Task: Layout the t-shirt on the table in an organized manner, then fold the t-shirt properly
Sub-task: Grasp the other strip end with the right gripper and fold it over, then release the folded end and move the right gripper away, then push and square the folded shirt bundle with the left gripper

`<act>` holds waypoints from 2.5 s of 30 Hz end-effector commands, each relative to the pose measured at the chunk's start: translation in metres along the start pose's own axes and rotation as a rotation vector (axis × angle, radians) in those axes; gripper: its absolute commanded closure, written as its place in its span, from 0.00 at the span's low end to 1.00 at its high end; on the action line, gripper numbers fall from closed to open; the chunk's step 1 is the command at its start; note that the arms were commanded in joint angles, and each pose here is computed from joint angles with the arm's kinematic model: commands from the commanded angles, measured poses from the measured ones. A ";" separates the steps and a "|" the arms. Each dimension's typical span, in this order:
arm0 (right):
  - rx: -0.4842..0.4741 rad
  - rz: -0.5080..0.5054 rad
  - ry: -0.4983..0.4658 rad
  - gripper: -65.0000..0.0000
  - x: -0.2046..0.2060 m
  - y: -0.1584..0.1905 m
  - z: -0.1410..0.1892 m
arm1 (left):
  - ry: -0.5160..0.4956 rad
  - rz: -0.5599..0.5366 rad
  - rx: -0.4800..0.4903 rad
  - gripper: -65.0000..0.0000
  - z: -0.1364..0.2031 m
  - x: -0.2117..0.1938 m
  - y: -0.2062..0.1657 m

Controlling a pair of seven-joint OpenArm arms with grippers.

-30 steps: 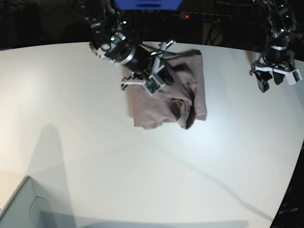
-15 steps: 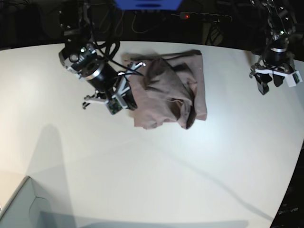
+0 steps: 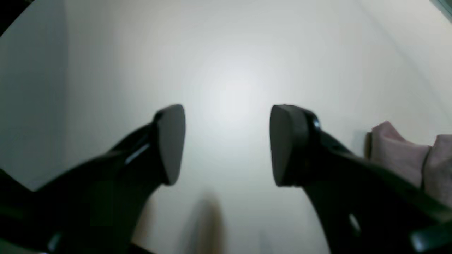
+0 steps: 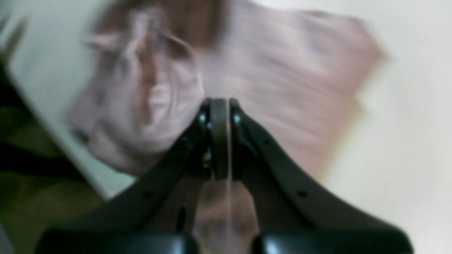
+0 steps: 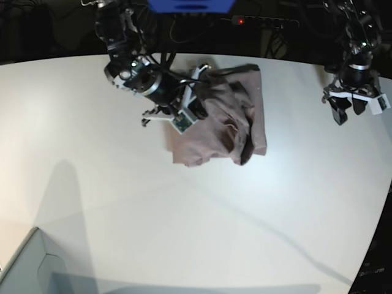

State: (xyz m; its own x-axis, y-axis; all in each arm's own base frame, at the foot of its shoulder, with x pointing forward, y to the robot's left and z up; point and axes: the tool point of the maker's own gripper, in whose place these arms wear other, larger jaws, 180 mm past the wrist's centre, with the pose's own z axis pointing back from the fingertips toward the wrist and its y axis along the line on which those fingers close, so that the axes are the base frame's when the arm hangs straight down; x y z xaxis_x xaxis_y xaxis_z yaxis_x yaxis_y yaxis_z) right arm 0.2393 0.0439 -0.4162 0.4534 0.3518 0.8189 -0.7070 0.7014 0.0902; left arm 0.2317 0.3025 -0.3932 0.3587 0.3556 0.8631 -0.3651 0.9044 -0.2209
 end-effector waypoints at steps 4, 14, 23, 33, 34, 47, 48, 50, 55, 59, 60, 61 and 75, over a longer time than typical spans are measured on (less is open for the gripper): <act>0.144 0.050 -0.057 1.00 0.020 0.057 -0.008 | -0.046 -0.004 -0.009 0.43 0.000 0.014 -0.001; 0.164 0.115 -0.090 1.00 0.032 0.065 0.005 | -0.052 -0.011 -0.012 0.43 0.000 0.017 -0.001; 0.046 0.129 -0.112 1.00 0.052 0.005 -0.003 | -0.048 -0.009 -0.011 0.43 0.002 0.015 -0.001; -0.120 -0.013 -0.036 1.00 0.024 -0.088 -0.014 | -0.049 0.045 -0.027 0.43 0.003 0.012 -0.007; -0.130 -0.021 -0.035 1.00 0.023 -0.093 -0.013 | -0.049 0.071 -0.033 0.43 0.004 0.010 -0.008; -0.291 0.036 -0.181 1.00 0.061 -0.103 0.060 | 0.115 0.194 -0.327 0.30 0.011 -0.047 -0.115; -0.300 0.033 -0.179 1.00 0.060 -0.105 0.063 | 0.126 0.189 -0.349 0.30 0.012 -0.050 -0.124; -0.314 0.023 -0.172 1.00 0.055 -0.108 0.067 | 0.135 0.182 -0.396 0.30 0.011 -0.052 -0.143; -0.344 0.006 -0.159 1.00 0.047 -0.117 0.074 | 0.215 0.136 -0.450 0.30 -0.001 -0.074 -0.159; -0.381 -0.007 -0.155 1.00 0.043 -0.128 0.082 | 0.265 0.120 -0.463 0.31 -0.006 -0.091 -0.165; -0.391 -0.011 -0.153 1.00 0.041 -0.131 0.085 | 0.267 0.120 -0.461 0.31 -0.007 -0.091 -0.164; -0.404 -0.016 -0.151 1.00 0.040 -0.135 0.088 | 0.266 0.123 -0.462 0.31 -0.008 -0.091 -0.166; -0.507 -0.054 -0.133 1.00 0.025 -0.165 0.113 | 0.447 0.064 -0.499 0.71 -0.022 -0.124 -0.183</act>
State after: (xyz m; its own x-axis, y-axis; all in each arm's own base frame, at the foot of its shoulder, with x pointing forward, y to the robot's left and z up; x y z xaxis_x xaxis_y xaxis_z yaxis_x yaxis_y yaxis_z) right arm 0.2987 -0.1353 -0.3627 0.4401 0.2534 0.8614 -0.3119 0.9428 -0.1180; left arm 0.2716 0.0972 -0.4706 0.7079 0.3890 0.5896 -0.0004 0.8349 -0.5503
